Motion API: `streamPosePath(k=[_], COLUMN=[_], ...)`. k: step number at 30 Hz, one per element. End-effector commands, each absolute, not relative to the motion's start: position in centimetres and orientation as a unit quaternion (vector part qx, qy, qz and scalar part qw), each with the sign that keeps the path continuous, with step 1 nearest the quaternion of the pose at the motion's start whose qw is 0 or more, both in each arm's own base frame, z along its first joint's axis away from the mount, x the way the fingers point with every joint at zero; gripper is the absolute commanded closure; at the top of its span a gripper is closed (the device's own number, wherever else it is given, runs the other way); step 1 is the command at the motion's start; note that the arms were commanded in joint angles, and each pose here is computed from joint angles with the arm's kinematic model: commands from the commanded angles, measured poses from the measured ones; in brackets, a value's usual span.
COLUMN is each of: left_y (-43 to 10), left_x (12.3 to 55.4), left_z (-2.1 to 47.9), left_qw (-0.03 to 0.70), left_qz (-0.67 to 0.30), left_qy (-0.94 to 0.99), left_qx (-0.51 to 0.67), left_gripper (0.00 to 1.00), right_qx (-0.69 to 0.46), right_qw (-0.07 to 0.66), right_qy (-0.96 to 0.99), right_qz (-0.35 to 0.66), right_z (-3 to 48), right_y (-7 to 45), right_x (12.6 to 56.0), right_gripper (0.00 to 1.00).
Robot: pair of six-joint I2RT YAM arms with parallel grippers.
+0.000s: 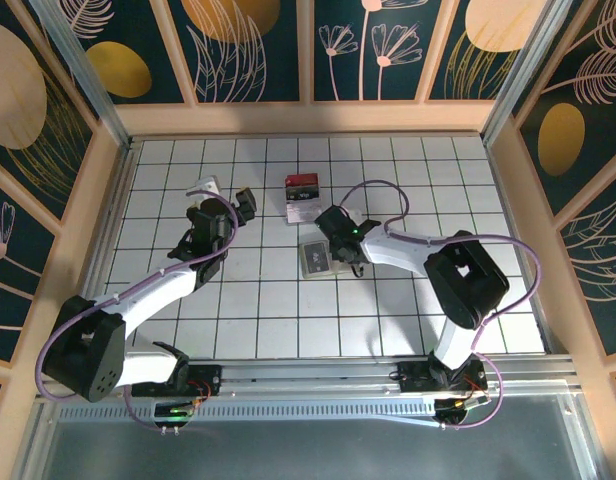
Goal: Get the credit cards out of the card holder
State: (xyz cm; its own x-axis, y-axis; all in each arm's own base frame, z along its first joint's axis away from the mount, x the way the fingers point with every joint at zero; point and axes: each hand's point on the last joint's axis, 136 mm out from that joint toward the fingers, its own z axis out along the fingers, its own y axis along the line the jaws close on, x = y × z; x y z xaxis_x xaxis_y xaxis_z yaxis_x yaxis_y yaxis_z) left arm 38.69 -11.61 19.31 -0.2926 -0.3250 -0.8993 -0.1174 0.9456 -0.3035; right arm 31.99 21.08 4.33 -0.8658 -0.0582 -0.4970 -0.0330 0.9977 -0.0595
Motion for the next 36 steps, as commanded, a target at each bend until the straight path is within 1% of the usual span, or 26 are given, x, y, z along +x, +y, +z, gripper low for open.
streamPosePath(k=[1, 4, 11, 16, 22, 27, 36], left_y=[-14.7, -16.9, -21.4, -23.2, -24.8, -25.4, -25.6], left_x=[38.8, 38.2, 35.7, 33.8, 32.0, 31.7, 31.6], left_z=[20.5, 19.5, 15.8, 13.3, 9.9, 8.4, 6.8], left_qw=[0.591, 0.578, 0.543, 0.520, 0.485, 0.468, 0.452], left_qz=[-0.083, -0.053, -0.063, -0.063, -0.059, -0.060, -0.061], left_qy=[0.799, 0.813, 0.837, 0.849, 0.867, 0.876, 0.886], left_qx=[-0.078, -0.041, 0.028, 0.064, 0.095, 0.102, 0.086], left_gripper=[0.01, 0.01, 0.01, 0.01, 0.01, 0.01, 0.01], right_qx=[-0.003, 0.008, 0.040, 0.065, 0.097, 0.097, 0.074], right_qw=[0.267, 0.265, 0.263, 0.270, 0.298, 0.308, 0.279], right_qy=[0.964, 0.964, 0.963, 0.960, 0.947, 0.940, 0.940], right_qz=[-0.005, -0.004, 0.027, 0.041, 0.067, 0.106, 0.182], right_z=[5.1, 5.1, 5.5, 6.4, 8.9, 10.2, 9.6], right_y=[20.7, 20.1, 18.7, 17.5, 16.7, 17.6, 20.5], right_x=[32.1, 32.0, 32.2, 32.6, 33.7, 34.1, 33.5], right_gripper=[0.54, 0.55, 0.58, 0.60, 0.62, 0.65, 0.71])
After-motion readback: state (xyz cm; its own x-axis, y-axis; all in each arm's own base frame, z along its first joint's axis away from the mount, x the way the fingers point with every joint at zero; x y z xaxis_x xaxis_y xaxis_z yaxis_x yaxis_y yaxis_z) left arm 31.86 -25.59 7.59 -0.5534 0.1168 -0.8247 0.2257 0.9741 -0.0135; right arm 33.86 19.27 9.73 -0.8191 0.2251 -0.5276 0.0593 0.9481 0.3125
